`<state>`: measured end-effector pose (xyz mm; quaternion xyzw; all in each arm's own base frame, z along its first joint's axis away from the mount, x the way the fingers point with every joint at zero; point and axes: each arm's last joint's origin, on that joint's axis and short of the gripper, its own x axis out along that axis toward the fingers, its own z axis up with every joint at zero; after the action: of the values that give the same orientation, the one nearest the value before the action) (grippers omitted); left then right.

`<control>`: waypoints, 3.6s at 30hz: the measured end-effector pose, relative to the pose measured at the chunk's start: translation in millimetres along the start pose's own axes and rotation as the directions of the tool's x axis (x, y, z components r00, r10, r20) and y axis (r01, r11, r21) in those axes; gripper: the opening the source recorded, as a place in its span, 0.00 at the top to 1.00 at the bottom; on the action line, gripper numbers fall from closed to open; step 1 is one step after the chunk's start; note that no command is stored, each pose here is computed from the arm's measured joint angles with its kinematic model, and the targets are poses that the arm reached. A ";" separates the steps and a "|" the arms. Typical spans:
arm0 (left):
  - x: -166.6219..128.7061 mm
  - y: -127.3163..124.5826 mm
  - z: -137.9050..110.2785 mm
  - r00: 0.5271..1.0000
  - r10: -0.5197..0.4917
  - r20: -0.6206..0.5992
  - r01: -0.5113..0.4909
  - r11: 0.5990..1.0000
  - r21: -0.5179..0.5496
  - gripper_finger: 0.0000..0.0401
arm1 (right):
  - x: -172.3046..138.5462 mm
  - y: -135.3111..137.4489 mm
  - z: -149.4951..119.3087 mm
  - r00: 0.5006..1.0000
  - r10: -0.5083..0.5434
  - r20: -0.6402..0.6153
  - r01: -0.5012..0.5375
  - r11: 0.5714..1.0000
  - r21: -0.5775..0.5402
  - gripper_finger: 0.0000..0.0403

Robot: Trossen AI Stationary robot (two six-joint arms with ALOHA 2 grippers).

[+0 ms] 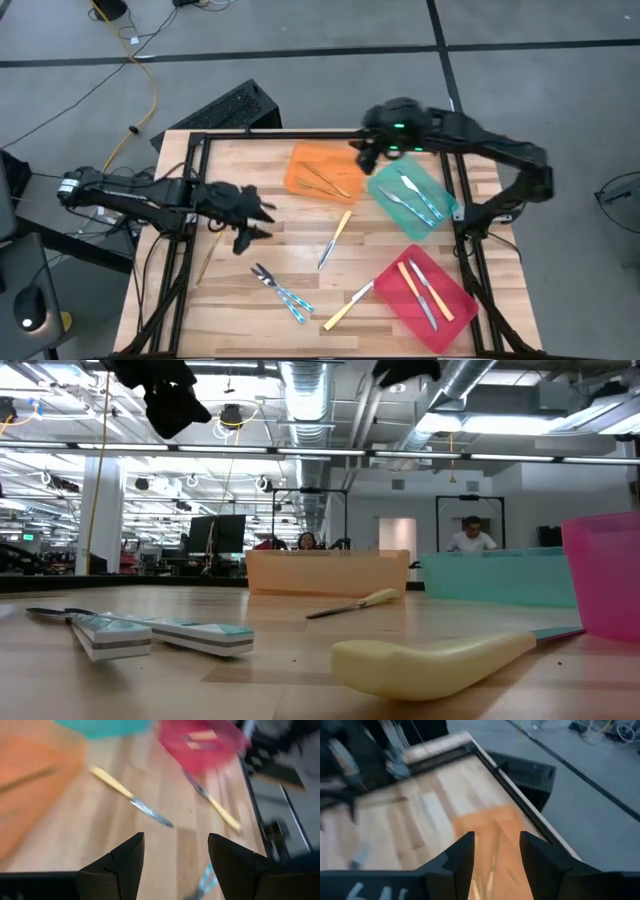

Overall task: Sort silverware by color (type)
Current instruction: Put the top white patterned knife into the blue bin

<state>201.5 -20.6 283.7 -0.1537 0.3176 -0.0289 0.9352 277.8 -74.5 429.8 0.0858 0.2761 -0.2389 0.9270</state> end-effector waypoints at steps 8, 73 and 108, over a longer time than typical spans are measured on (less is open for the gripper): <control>41.6 -31.4 -18.3 0.981 -0.102 -0.167 0.136 0.968 0.210 0.50 | -73.8 6.0 -13.0 0.994 0.098 0.042 -0.101 0.992 0.078 0.56; 195.1 -86.2 -83.9 0.942 -0.010 -0.334 0.235 0.731 0.641 0.54 | -125.6 58.6 -45.7 0.930 0.364 -0.048 -0.358 0.929 0.095 0.56; 211.3 -75.4 -100.8 0.916 0.050 -0.399 0.219 0.770 0.600 0.96 | -125.4 57.9 -46.8 0.933 0.355 -0.059 -0.349 0.932 0.097 0.56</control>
<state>312.3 -151.5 107.4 0.1644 0.4622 -0.2072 0.8464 192.2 39.2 461.7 0.1821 0.2805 -0.0771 0.9392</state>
